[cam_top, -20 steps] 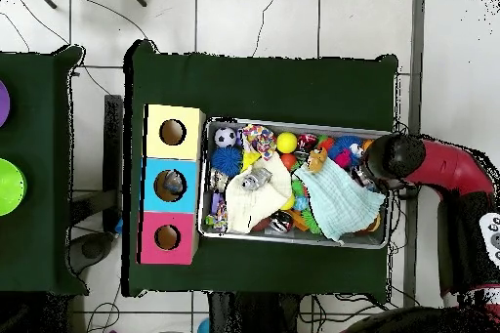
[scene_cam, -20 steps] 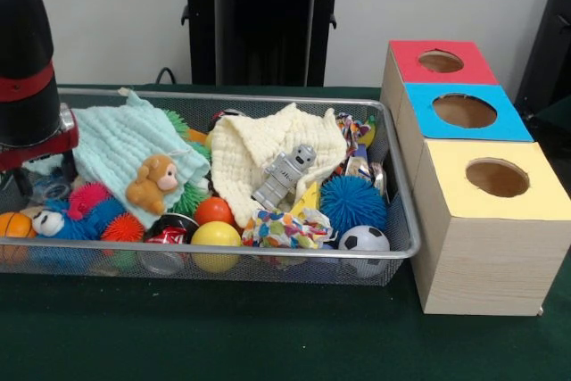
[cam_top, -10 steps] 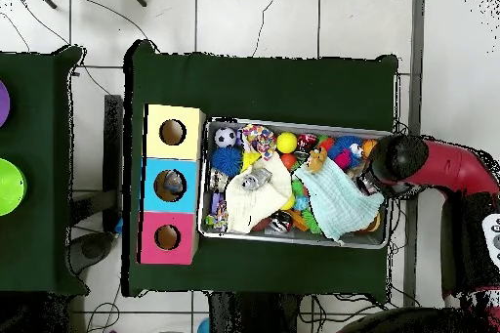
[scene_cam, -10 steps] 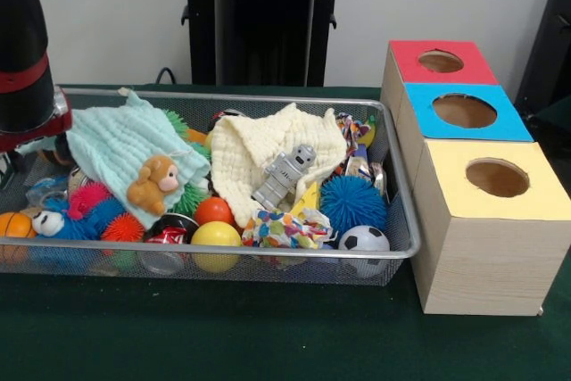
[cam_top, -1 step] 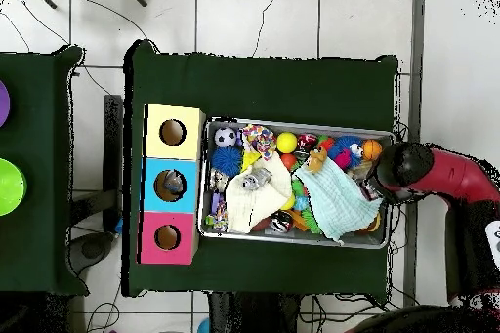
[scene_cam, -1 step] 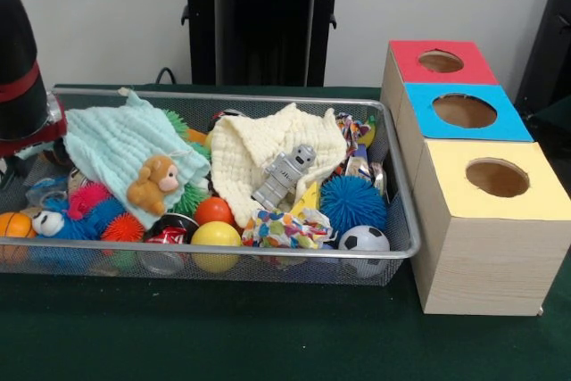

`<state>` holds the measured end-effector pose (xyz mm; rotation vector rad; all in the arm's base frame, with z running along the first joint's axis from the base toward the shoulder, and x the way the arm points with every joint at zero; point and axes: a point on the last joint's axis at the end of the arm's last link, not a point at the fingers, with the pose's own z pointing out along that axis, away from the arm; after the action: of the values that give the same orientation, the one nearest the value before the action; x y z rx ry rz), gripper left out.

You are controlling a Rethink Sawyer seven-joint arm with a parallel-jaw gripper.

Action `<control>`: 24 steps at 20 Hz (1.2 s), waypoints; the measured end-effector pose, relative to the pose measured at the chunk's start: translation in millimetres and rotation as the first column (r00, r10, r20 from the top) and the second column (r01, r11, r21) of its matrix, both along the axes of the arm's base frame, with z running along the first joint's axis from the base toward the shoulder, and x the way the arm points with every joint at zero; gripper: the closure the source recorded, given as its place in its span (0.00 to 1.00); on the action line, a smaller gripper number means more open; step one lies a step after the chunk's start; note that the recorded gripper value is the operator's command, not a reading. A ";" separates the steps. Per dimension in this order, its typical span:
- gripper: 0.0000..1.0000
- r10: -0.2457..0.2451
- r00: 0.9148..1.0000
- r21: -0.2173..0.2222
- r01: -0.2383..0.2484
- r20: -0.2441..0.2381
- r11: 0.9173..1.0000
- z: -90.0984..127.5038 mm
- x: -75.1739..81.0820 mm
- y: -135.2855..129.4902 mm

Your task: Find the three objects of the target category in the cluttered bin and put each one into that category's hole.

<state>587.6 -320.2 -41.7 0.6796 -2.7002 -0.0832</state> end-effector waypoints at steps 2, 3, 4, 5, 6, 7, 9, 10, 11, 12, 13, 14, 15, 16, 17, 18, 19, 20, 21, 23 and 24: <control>0.00 -0.021 1.000 0.025 0.021 0.017 0.999 -8.6 -2.9 -1.1; 0.00 -0.034 0.999 0.041 0.033 0.030 0.999 -14.0 -4.4 -1.8; 0.00 -0.043 0.998 0.052 0.041 0.040 0.998 -16.9 -5.2 -2.3; 0.00 -0.052 0.997 0.061 0.049 0.049 0.997 -17.0 -4.8 -2.8; 0.00 -0.068 0.995 0.073 0.063 0.074 0.995 -14.8 -2.6 -6.2; 0.00 -0.084 0.992 0.086 0.076 0.095 0.993 -13.4 -1.6 -8.9; 0.00 -0.102 0.988 0.103 0.090 0.115 0.991 -13.9 -2.8 -11.3; 0.00 -0.106 0.987 0.107 0.093 0.119 0.990 -13.8 -3.1 -12.0; 0.00 -0.110 0.986 0.110 0.096 0.123 0.989 -13.5 -3.1 -12.5; 0.00 -0.114 0.985 0.117 0.099 0.130 0.988 -13.1 -3.6 -12.8; 0.00 -0.114 0.985 0.119 0.099 0.131 0.988 -13.1 -3.9 -12.7; 0.00 -0.113 0.985 0.118 0.097 0.132 0.988 -13.0 -4.1 -12.4; 0.00 -0.111 0.985 0.118 0.096 0.133 0.988 -12.9 -4.3 -12.1; 0.00 -0.109 0.985 0.116 0.093 0.132 0.989 -12.8 -4.3 -11.8; 0.00 -0.106 0.986 0.115 0.091 0.132 0.989 -12.8 -4.3 -11.5; 0.00 -0.100 0.986 0.111 0.086 0.132 0.990 -12.6 -4.1 -10.9; 0.00 -0.095 0.987 0.108 0.081 0.132 0.991 -12.5 -3.9 -10.2; 0.00 -0.076 0.988 0.096 0.064 0.131 0.993 -11.9 -2.7 -8.1; 0.00 -0.070 0.989 0.093 0.058 0.131 0.994 -11.6 -2.3 -7.2; 0.00 -0.048 0.990 0.080 0.038 0.131 0.996 -9.9 -0.1 -3.9; 0.00 -0.040 0.991 0.074 0.031 0.131 0.997 -9.0 0.7 -2.9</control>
<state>588.2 -323.1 -50.7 0.6808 -2.8491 -0.1504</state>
